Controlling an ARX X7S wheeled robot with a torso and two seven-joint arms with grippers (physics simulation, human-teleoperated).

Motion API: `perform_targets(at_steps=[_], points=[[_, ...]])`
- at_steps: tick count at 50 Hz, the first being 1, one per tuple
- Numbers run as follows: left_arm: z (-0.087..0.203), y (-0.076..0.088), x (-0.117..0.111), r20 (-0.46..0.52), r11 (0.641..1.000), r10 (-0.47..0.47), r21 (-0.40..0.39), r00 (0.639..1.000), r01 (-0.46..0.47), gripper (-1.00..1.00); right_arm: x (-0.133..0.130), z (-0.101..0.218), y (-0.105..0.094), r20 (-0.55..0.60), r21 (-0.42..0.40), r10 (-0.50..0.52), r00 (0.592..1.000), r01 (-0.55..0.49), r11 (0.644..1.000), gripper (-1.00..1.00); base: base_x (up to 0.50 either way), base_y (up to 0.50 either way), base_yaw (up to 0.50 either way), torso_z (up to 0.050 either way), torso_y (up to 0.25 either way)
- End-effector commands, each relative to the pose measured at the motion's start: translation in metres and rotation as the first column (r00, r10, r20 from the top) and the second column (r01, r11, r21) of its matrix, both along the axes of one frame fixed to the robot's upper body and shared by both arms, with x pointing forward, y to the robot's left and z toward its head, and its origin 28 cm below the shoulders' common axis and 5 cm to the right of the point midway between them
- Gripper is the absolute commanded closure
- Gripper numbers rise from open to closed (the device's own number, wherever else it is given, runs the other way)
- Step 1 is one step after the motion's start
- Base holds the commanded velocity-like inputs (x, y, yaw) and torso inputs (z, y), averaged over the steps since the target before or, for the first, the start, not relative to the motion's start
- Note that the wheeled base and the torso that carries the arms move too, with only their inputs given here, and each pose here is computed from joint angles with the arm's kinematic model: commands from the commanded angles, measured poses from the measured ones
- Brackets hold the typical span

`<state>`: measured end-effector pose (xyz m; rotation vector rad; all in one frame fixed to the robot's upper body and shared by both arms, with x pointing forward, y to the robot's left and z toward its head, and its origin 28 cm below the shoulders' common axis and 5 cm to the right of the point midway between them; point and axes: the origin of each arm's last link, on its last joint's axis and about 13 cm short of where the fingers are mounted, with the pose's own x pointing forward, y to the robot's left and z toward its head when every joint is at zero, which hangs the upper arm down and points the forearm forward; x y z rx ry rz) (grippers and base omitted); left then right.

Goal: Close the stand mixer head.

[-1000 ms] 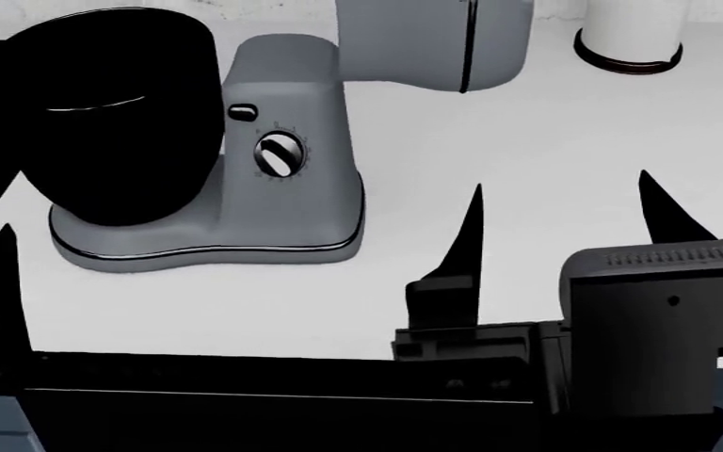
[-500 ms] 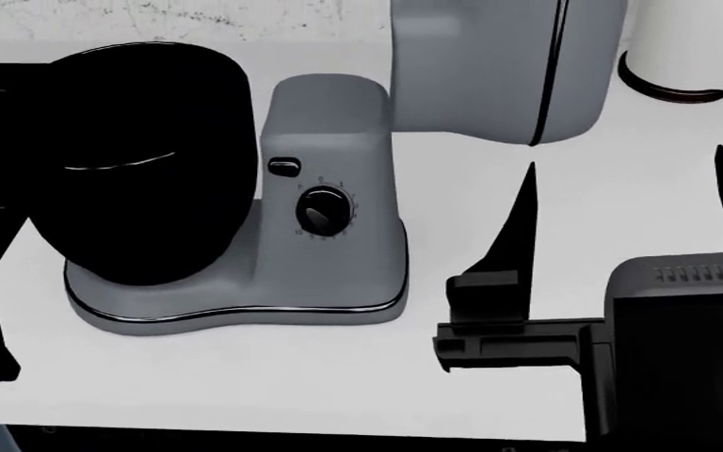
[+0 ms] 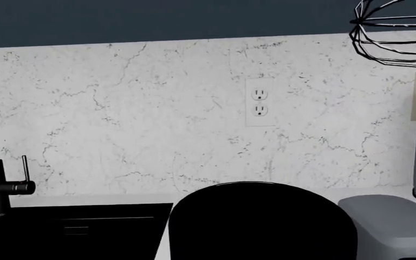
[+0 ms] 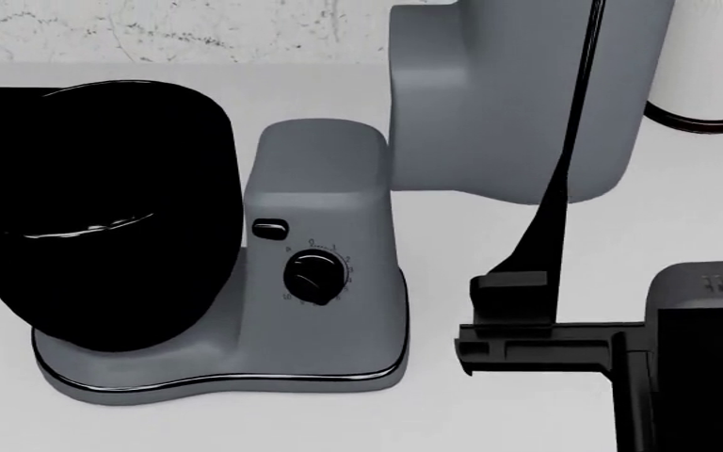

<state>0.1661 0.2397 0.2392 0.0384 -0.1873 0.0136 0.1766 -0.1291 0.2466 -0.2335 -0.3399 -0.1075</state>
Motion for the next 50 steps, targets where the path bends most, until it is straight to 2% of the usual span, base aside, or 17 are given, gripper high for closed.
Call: perform_targets(at_steps=[1,7,10,12,14,16,17,18,19,23,27,35,38,39,40,44,50], points=[[0.012,0.003,-0.008,0.036,1.0,0.007,-0.029,0.999,-0.006,-1.0,-0.014,0.013,-0.007,0.034,0.056,-0.029,0.999,0.027,0.998,-1.0,0.0,0.0,0.0,0.0,0.0],[0.014,0.003,-0.012,0.039,1.0,0.0,-0.029,0.999,0.001,-1.0,-0.037,0.033,-0.023,0.061,0.044,-0.126,0.99,0.123,0.991,-1.0,0.0,0.0,0.0,0.0,0.0],[0.01,0.002,-0.011,0.029,1.0,-0.004,-0.026,1.0,0.004,-1.0,-0.041,0.046,-0.026,0.066,0.082,-0.108,0.992,0.102,0.991,-1.0,0.0,0.0,0.0,0.0,0.0],[0.01,0.001,-0.01,0.024,1.0,-0.01,-0.025,1.0,0.01,-1.0,-0.043,0.062,-0.03,0.074,-0.008,-0.17,0.983,0.171,0.985,-1.0,0.0,0.0,0.0,0.0,0.0],[0.01,0.001,-0.01,0.026,1.0,-0.011,-0.024,1.0,0.012,-1.0,-0.041,0.073,-0.032,0.079,-0.007,-0.168,0.983,0.169,0.986,-1.0,0.0,0.0,0.0,0.0,0.0],[0.01,0.003,-0.011,0.026,1.0,-0.007,-0.024,1.0,0.007,-1.0,-0.037,0.084,-0.036,0.077,-0.024,-0.187,0.979,0.189,0.982,-1.0,0.0,0.0,0.0,0.0,0.0],[0.01,0.004,-0.011,0.026,1.0,-0.002,-0.029,1.0,0.003,-1.0,-0.031,0.089,-0.035,0.056,0.0,-0.142,0.988,0.142,0.99,-1.0,0.0,0.0,0.0,0.0,0.0],[0.01,0.004,-0.011,0.024,1.0,0.0,-0.03,1.0,0.0,-1.0,-0.028,0.09,-0.034,0.037,-0.016,-0.135,0.99,0.135,0.991,-1.0,0.0,0.0,0.0,0.0,0.0],[0.009,0.005,-0.011,0.021,0.999,0.002,-0.033,1.0,-0.001,-1.0,-0.023,0.095,-0.034,0.036,-0.053,-0.147,0.988,0.149,0.987,-1.0,0.0,0.0,0.0,0.0,0.0],[0.009,0.003,-0.012,0.02,1.0,-0.004,-0.031,1.0,0.005,-1.0,-0.013,0.116,-0.038,0.044,-0.069,-0.166,0.985,0.169,0.983,-1.0,0.0,0.0,0.0,0.0,0.0],[0.007,0.004,-0.013,0.01,0.999,-0.006,-0.035,1.0,0.006,-1.0,-0.006,0.134,-0.046,0.01,-0.108,-0.233,0.972,0.233,0.966,-1.0,0.0,0.0,0.0,0.0,0.0],[0.009,0.009,-0.018,0.019,0.999,0.012,-0.047,1.0,-0.011,-1.0,0.004,0.162,-0.054,0.01,-0.135,-0.246,0.969,0.245,0.96,-1.0,0.0,0.0,0.0,0.0,0.0],[0.008,0.009,-0.017,0.014,0.999,0.013,-0.045,1.0,-0.013,-1.0,0.011,0.165,-0.058,-0.022,-0.153,-0.259,0.966,0.252,0.955,-1.0,0.0,0.0,0.0,0.0,0.0],[0.008,0.009,-0.017,0.013,0.999,0.014,-0.043,1.0,-0.013,-1.0,0.014,0.165,-0.06,-0.033,-0.125,-0.273,0.962,0.267,0.956,-1.0,0.0,0.0,0.0,0.0,0.0],[0.008,0.008,-0.017,0.012,0.999,0.012,-0.042,1.0,-0.011,-1.0,0.017,0.165,-0.062,-0.048,-0.136,-0.278,0.959,0.27,0.953,-1.0,0.0,0.0,0.0,0.0,0.0],[0.01,0.007,-0.018,0.014,0.999,0.009,-0.039,1.0,-0.009,-1.0,0.025,0.165,-0.064,-0.077,-0.138,-0.261,0.962,0.249,0.959,-1.0,0.0,0.0,0.0,0.0,0.0],[0.011,0.006,-0.019,0.015,0.999,0.008,-0.036,1.0,-0.007,-1.0,0.043,0.165,-0.065,-0.142,-0.181,-0.251,0.957,0.225,0.958,-1.0,0.0,0.0,0.0,0.0,0.0]])
